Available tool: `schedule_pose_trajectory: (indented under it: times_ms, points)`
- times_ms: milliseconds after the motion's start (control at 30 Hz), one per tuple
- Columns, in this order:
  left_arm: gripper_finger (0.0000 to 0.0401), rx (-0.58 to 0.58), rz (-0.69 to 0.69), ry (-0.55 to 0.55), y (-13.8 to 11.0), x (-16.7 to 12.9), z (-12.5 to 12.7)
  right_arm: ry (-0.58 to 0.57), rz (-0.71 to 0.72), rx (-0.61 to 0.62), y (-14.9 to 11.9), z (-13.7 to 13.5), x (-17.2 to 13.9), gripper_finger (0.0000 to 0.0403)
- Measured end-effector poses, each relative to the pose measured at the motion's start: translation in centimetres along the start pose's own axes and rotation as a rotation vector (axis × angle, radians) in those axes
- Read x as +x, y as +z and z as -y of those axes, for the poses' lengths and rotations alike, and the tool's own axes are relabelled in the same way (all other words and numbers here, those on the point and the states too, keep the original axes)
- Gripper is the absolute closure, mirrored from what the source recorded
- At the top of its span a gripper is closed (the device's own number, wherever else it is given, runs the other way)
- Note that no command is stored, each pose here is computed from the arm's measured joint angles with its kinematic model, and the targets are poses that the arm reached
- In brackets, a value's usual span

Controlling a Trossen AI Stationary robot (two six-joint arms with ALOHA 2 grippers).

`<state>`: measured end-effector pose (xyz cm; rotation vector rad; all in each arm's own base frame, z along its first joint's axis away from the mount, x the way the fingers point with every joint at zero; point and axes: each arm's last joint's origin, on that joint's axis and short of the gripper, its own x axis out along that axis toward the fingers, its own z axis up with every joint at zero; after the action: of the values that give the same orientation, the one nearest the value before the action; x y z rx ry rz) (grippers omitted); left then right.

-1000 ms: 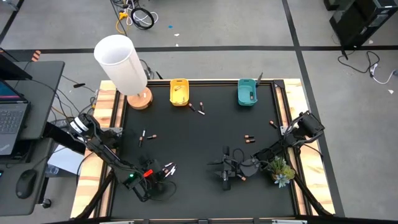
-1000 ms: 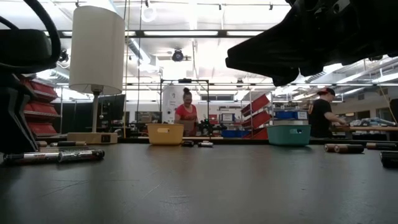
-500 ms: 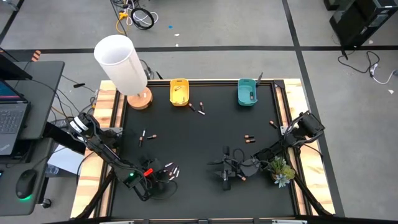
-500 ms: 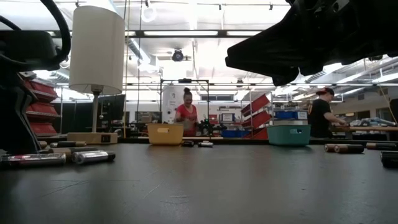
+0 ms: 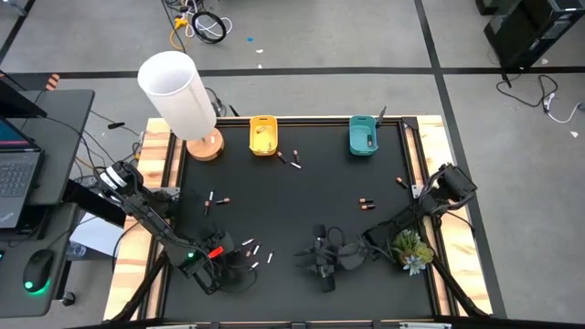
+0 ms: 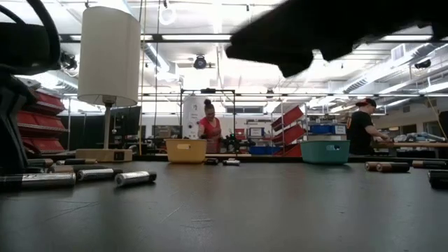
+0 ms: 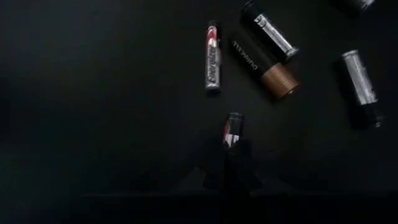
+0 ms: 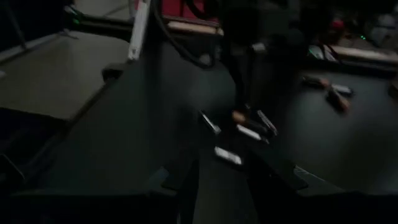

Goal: Sort batteries
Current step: Put the silver battery into the yellow bin

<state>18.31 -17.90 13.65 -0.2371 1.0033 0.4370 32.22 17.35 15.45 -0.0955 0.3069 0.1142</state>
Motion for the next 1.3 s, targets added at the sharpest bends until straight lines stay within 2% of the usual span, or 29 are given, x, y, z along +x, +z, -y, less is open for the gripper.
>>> schedule_pose_trajectory:
  times_ms: [333, 500, 600, 700, 867, 967, 1133, 1300]
  points:
    - [0.04, 0.006, 0.021, 0.006, 0.1, -0.1, 0.0, 0.007, -0.024, 0.02, 0.1, 1.1, 0.6, 0.0268]
    - [0.0374, -0.01, 0.038, 0.009, 0.2, -0.1, 0.0, 0.011, -0.026, 0.023, 0.1, 1.1, 0.6, 0.0268]
    - [0.0343, -0.011, 0.09, 0.022, 0.3, -0.2, 0.0, 0.01, -0.026, 0.025, 0.1, 1.1, 0.6, 0.0268]
    - [0.0318, 0.011, 0.198, 0.023, 0.4, -1.2, 0.4, 0.011, -0.031, 0.033, 0.0, 1.1, 0.5, 0.0268]
    - [0.0303, 0.033, 0.411, 0.027, 0.3, -3.2, 0.3, 0.011, -0.013, 0.045, 0.2, 1.1, 0.6, 0.0268]
    - [0.0303, 0.052, 0.464, 0.05, 0.6, -4.1, -0.6, 0.009, 0.023, 0.047, 0.6, 1.2, 0.6, 0.0268]
    - [0.0303, 0.144, 0.47, 0.1, 2.3, -4.1, -2.6, 0.007, 0.063, 0.073, 1.0, 2.5, 1.1, 0.0268]
    - [0.0308, 0.217, 0.474, 0.0, 4.7, -3.0, -4.5, 0.01, 0.07, 0.113, 1.2, 4.1, 1.5, 0.0268]
